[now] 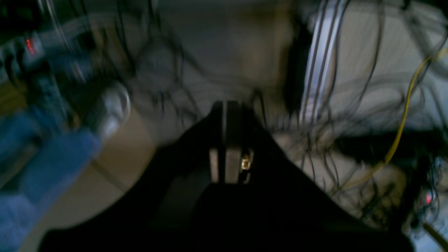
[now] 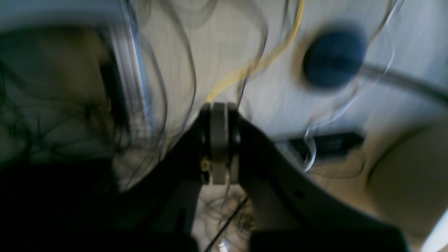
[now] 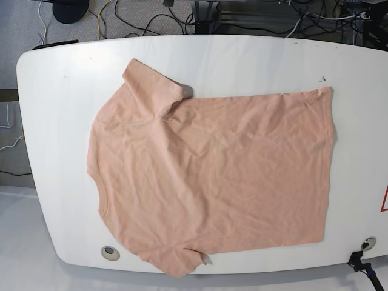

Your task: Fold the T-shirt properly

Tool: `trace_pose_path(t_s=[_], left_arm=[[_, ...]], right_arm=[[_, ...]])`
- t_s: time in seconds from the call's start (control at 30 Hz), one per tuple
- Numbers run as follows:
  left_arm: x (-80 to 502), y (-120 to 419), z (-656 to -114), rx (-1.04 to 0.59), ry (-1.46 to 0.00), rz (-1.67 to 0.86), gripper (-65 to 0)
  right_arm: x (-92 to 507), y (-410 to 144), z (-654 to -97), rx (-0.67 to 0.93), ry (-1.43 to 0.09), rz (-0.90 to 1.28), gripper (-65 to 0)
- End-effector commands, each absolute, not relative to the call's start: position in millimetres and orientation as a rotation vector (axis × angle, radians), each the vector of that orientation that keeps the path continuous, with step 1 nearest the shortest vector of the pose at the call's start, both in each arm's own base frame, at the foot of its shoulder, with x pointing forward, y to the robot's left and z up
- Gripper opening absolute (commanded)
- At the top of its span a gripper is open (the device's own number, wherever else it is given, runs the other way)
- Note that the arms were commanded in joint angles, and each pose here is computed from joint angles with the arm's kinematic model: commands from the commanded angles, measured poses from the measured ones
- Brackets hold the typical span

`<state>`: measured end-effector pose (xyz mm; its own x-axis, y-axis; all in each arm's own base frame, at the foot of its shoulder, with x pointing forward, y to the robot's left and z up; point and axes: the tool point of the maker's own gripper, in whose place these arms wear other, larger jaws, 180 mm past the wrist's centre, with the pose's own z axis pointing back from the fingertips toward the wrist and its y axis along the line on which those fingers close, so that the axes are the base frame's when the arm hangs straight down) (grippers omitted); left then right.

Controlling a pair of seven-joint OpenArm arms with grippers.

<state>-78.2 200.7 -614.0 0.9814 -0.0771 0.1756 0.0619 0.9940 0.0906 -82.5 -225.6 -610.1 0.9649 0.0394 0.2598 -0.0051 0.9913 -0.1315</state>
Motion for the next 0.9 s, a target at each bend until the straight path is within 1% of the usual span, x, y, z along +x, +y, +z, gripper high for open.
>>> trace_pose_path(t_s=[0.0, 0.17, 0.3, 0.47, 0.57, 0.77, 0.87], left_arm=[[-80, 203, -605, 0.092, -0.221, -0.071, -65.0], [-79, 201, -577, 0.089, -0.287, -0.105, -65.0], [-74, 198, -551, 0.085, -0.341, -0.137, -64.6], [-55, 191, -516, 0.068, -0.432, -0.179, -64.2], [-31, 183, -489, 0.059, -0.518, -0.210, -64.1], [21, 174, -434, 0.059, -0.701, -0.250, -63.5], [40, 180, -413, 0.080, -0.773, -0.274, -63.2]], right_arm=[[-89, -234, -603, -0.141, -0.278, 0.025, -65.0], [-105, -241, -574, -0.146, -0.312, 0.076, -65.0], [-107, -240, -549, -0.142, -0.356, 0.109, -65.0], [-98, -238, -519, -0.134, -0.424, 0.134, -65.0], [-86, -249, -497, -0.166, -0.474, 0.140, -65.0], [-38, -281, -444, -0.268, -0.630, 0.153, -64.8], [-11, -286, -423, -0.297, -0.700, 0.173, -61.1]])
